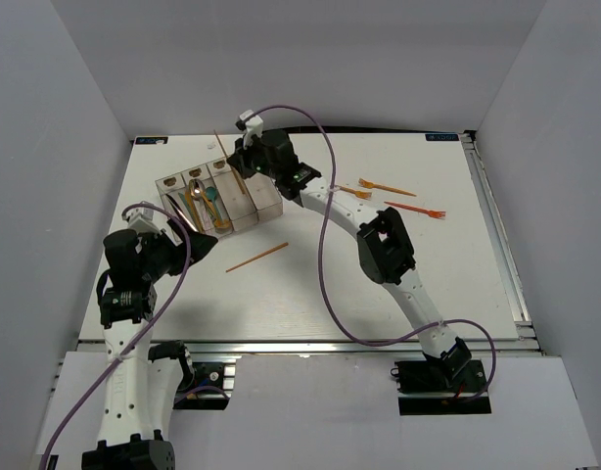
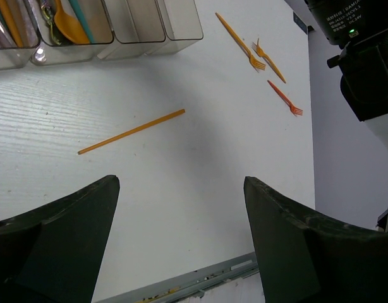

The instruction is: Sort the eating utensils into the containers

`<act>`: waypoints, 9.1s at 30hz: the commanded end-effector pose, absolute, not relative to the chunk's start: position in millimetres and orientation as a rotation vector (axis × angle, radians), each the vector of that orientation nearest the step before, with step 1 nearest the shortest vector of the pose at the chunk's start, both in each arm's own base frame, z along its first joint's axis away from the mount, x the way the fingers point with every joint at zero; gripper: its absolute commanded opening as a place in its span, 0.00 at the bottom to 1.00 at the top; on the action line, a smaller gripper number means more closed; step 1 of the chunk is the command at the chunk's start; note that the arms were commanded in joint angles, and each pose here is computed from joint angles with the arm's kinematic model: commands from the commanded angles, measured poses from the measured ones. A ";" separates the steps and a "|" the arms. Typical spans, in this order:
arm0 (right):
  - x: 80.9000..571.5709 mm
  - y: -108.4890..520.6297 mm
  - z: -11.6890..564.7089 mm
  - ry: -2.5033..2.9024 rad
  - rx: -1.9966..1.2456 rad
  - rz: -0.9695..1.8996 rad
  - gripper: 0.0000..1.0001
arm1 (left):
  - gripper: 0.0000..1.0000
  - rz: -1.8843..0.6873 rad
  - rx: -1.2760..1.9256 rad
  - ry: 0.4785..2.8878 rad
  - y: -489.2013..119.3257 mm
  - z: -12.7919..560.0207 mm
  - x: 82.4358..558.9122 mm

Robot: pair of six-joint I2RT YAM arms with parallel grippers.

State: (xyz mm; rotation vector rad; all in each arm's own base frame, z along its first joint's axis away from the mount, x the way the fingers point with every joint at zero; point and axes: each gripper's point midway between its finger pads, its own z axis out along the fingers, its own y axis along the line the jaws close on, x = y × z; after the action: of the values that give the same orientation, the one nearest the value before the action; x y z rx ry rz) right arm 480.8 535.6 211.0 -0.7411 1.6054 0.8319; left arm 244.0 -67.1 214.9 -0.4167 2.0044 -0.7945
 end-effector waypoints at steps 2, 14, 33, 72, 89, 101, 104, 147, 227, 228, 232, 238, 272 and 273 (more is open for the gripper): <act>477.3 544.9 202.1 1.588 -0.707 0.849 0.00 | 0.91 -0.763 -0.395 2.006 -65.1 219.4 238.9; 463.7 538.0 172.4 1.639 -0.836 0.806 0.50 | 0.90 -0.782 -0.364 2.012 -68.9 222.5 237.8; 386.1 304.9 257.2 1.369 -1.300 1.243 0.89 | 0.67 -0.697 0.224 2.423 -187.4 145.3 261.7; 332.1 182.1 190.7 1.711 -1.189 1.059 0.89 | 0.00 -0.332 0.798 2.599 -198.2 36.7 315.9; 335.4 176.5 192.3 1.705 -1.205 0.968 0.89 | 0.00 -0.661 -0.022 2.148 -151.4 202.1 446.1; 324.2 172.6 192.9 1.707 -1.218 0.933 0.89 | 0.00 -0.362 -0.293 2.157 -93.0 165.9 542.7; 320.5 171.2 189.9 1.715 -1.220 0.925 0.89 | 0.00 -0.337 -0.296 2.160 -87.6 159.9 550.0; 459.7 7.0 32.5 2.282 -1.556 0.306 0.71 | 0.67 -0.841 -0.233 2.004 -125.1 225.3 325.9; 513.4 392.8 233.4 1.518 -1.073 0.816 0.90 | 0.70 -0.787 -0.346 1.898 -103.2 244.3 275.0; 511.2 380.3 233.2 1.508 -1.120 0.820 0.89 | 0.70 -0.787 -0.342 1.897 -103.4 243.9 274.9; 531.1 292.6 195.4 1.608 -1.270 0.612 0.89 | 0.70 -0.796 -0.341 1.901 -104.8 240.2 275.6; 534.3 162.1 134.9 1.843 -1.395 0.404 0.80 | 0.70 -0.818 -0.335 1.909 -108.9 235.3 281.5; 543.7 100.3 56.9 1.910 -1.540 0.366 0.70 | 0.69 -0.905 -0.360 1.960 -121.6 224.7 292.1; 546.8 100.8 58.3 1.905 -1.539 0.357 0.70 | 0.70 -0.909 -0.359 1.959 -122.2 225.4 292.2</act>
State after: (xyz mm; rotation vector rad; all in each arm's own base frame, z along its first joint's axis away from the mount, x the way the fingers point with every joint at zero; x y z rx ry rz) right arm 535.2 90.8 26.5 -1.5295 2.0222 0.3986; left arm 291.0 -119.7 215.5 -0.3711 1.9801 -0.8857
